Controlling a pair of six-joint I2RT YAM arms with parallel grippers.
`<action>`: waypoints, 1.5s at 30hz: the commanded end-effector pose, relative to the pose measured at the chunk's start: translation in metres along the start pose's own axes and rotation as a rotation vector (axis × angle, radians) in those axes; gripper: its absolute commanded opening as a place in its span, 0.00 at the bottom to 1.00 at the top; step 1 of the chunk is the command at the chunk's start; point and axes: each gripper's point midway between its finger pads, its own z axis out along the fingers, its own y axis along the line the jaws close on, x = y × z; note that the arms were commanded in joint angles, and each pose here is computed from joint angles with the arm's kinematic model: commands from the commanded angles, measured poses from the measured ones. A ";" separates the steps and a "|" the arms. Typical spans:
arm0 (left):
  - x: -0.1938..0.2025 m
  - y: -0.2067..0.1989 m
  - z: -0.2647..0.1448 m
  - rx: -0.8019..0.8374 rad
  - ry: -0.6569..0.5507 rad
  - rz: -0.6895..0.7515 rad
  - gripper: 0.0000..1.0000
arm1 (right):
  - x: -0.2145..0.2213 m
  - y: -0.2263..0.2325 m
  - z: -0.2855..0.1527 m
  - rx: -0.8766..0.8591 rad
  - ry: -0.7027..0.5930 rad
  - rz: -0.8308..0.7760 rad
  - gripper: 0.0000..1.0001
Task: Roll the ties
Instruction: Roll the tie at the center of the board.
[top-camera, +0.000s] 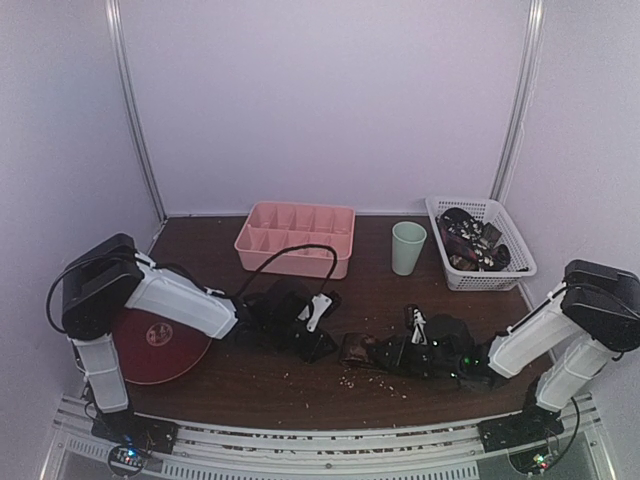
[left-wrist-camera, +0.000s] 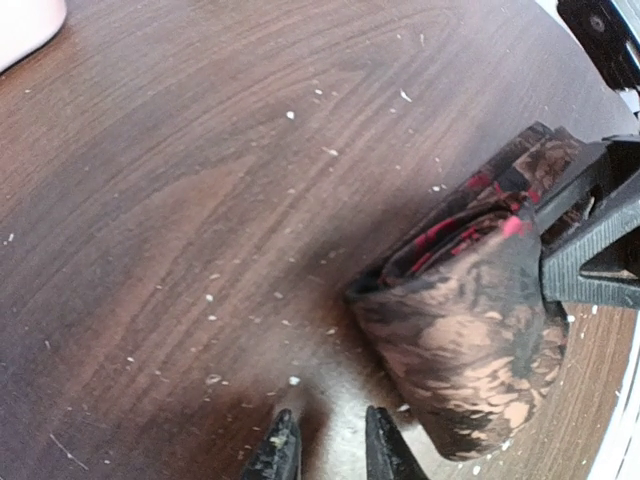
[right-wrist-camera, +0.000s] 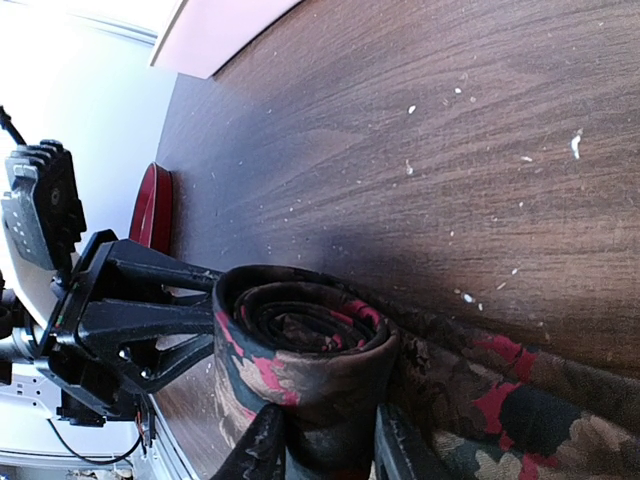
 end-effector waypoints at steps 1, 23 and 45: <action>-0.026 -0.004 -0.007 0.046 -0.100 0.001 0.23 | 0.002 -0.009 0.002 0.039 0.006 0.004 0.32; -0.032 -0.058 -0.028 0.271 -0.207 1.069 0.76 | -0.012 -0.002 0.006 0.106 -0.009 -0.063 0.36; -0.021 -0.043 0.032 0.355 -0.047 1.084 0.77 | -0.017 0.004 0.005 0.102 -0.026 -0.080 0.35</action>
